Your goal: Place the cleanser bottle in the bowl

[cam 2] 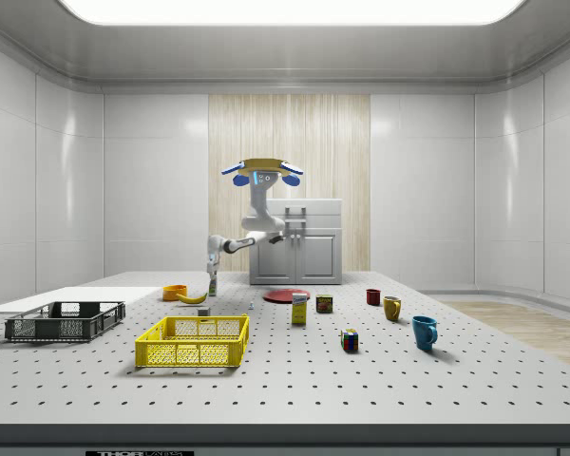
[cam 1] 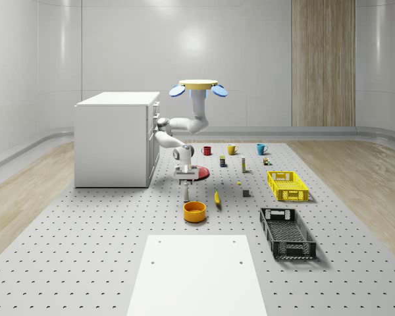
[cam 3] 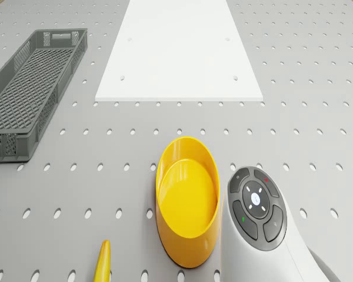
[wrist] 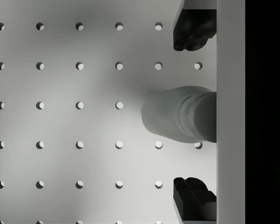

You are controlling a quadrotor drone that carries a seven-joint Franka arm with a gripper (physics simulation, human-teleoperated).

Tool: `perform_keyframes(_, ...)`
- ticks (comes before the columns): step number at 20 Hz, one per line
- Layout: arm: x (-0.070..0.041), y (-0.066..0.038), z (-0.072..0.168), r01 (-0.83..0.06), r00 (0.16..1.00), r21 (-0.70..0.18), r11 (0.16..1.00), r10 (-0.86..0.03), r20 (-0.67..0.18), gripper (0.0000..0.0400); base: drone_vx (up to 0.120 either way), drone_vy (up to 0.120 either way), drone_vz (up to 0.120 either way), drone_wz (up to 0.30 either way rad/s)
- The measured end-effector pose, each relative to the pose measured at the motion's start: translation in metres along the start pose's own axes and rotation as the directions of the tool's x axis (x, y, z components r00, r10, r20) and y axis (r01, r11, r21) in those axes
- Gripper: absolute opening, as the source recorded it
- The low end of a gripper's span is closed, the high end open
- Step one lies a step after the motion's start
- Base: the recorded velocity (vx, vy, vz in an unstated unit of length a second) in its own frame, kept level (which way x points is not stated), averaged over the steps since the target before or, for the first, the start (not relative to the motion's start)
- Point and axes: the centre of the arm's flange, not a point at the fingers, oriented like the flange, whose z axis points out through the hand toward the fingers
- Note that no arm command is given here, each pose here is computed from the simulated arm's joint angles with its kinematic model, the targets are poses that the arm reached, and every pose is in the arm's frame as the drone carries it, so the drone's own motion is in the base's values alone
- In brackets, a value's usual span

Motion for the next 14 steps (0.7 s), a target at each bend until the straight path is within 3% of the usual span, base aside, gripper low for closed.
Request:
perform_keyframes(8, 0.0, -0.0001, 0.0034, 0.0, 1.0, 0.0, 1.0, 0.0, 0.0, 0.04, 0.0, 0.0, 0.0, 0.0)
perform_keyframes(9, 0.0, -0.0001, 0.0038, 0.0, 1.0, 0.0, 1.0, 0.0, 0.0, 0.034, 0.0, 0.0, 0.0, 0.0)
perform_keyframes(11, 0.0, -0.0001, 0.0043, 0.0, 1.0, 0.0, 1.0, 0.0, 0.0, 0.0255, 0.0, 0.0, 0.0, 0.0)
perform_keyframes(14, 0.0, -0.0001, 0.0047, 0.0, 1.0, 0.0, 1.0, 0.0, 0.0, 0.0186, 0.0, 0.0, 0.0, 0.0)
